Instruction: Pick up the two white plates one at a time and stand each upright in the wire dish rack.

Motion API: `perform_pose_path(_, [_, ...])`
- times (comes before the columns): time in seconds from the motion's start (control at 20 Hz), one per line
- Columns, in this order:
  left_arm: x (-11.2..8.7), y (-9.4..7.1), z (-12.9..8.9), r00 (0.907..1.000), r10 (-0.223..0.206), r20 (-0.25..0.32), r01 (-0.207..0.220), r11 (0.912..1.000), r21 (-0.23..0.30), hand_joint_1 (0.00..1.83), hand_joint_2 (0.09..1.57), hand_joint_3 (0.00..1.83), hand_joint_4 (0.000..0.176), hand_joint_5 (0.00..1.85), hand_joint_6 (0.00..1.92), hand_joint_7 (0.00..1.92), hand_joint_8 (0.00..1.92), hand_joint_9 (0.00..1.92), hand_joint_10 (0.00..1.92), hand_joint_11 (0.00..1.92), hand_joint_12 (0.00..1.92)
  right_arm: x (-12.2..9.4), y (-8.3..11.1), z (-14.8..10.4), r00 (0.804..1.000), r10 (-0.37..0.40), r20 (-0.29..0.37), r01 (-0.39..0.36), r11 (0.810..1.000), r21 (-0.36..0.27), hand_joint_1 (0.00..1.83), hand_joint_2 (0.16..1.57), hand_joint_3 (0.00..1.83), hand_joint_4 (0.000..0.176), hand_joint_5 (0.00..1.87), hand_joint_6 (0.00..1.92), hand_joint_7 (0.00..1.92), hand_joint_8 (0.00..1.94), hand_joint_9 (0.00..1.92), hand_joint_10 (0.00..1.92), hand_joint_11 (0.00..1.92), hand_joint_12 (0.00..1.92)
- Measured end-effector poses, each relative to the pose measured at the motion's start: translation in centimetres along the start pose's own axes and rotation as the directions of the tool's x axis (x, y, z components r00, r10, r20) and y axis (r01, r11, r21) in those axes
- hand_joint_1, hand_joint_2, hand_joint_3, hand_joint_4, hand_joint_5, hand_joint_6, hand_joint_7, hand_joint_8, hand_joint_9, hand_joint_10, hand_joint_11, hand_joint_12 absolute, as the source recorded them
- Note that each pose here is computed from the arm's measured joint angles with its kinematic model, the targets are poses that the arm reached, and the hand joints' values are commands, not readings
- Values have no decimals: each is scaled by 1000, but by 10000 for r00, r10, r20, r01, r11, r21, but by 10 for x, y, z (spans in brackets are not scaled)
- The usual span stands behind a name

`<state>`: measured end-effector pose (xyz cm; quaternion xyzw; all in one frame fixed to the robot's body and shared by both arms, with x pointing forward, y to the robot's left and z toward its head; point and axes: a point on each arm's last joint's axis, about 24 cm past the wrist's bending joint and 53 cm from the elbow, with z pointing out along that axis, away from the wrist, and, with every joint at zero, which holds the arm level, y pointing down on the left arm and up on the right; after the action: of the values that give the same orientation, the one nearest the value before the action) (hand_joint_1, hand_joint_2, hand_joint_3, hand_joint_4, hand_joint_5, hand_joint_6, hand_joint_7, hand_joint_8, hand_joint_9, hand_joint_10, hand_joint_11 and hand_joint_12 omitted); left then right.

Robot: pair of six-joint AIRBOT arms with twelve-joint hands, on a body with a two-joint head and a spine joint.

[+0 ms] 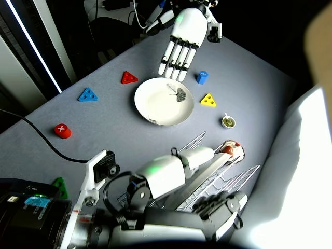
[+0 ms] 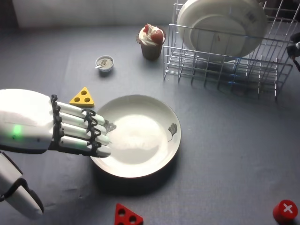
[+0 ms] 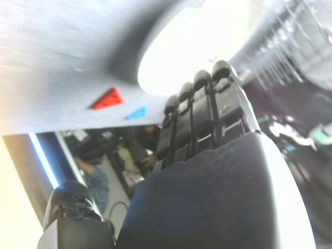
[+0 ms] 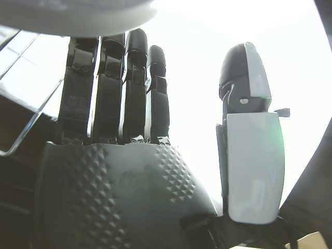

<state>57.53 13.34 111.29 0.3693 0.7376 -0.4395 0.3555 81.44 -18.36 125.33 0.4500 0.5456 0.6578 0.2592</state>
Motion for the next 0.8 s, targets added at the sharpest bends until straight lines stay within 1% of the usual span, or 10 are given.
perform_pose_path(0.1, [6,2,2,9999,-74,-139,73,9999,-71,0,906,1,0,53,0,104,1,104,0,76,2,11,13,-1,9984,-365,-440,349,9988,-354,768,1040,3,27,526,0,635,0,646,0,654,134])
perform_pose_path(0.2, [12,6,2,9995,-59,-314,51,9997,-243,0,904,0,0,73,6,118,4,117,3,103,13,23,22,-4,9903,-1034,-924,969,9927,-722,760,1038,2,22,491,0,635,2,636,0,653,134])
perform_pose_path(0.25, [13,8,2,9995,-122,-301,113,9995,-305,0,904,0,0,75,6,115,2,114,2,105,13,29,24,-6,9796,-1664,-1123,1571,9837,-872,740,1042,3,27,484,0,626,0,628,0,642,129])
perform_pose_path(0.35, [15,10,3,9993,-178,-332,164,9990,-410,0,901,0,0,56,1,99,0,99,0,85,4,40,28,-10,9500,-2751,-1474,2579,9579,-1257,745,1039,2,17,481,0,615,0,643,5,657,133])
perform_pose_path(0.4, [17,11,7,9992,-185,-357,170,9990,-425,0,901,0,0,67,6,105,5,103,4,83,3,49,35,-15,9165,-3645,-1645,3376,9257,-1706,746,1040,2,21,481,1,620,3,639,3,642,126])
perform_pose_path(0.45, [18,11,9,9991,-174,-388,157,9990,-428,0,899,0,0,75,9,111,7,108,6,90,6,58,43,-20,8883,-4227,-1796,3838,8980,-2150,737,1041,2,25,469,0,620,3,638,2,638,124])
perform_pose_path(0.6, [18,12,10,9992,-205,-357,187,9985,-518,0,910,3,0,54,0,87,0,86,0,81,2,94,64,-41,7808,-5856,-2178,4917,7910,-3641,747,1021,0,25,462,0,595,0,621,0,629,117])
perform_pose_path(0.65, [18,14,10,9991,-193,-376,170,9980,-601,0,910,3,0,58,1,91,2,90,2,85,4,114,63,-52,7164,-6509,-2512,5261,7405,-4183,750,1008,0,21,467,3,590,0,616,0,625,114])
perform_pose_path(0.75, [20,17,9,9988,-130,-471,95,9973,-724,0,908,1,0,52,1,93,3,92,2,80,2,145,47,-67,6122,-7247,-3163,5631,6804,-4691,643,988,0,40,426,0,556,0,569,0,564,84])
perform_pose_path(0.8, [21,19,9,9987,-106,-506,65,9968,-802,0,907,1,0,54,2,99,5,95,4,84,4,164,32,-75,5459,-7577,-3576,5833,6501,-4869,584,985,0,46,405,0,536,0,546,0,543,73])
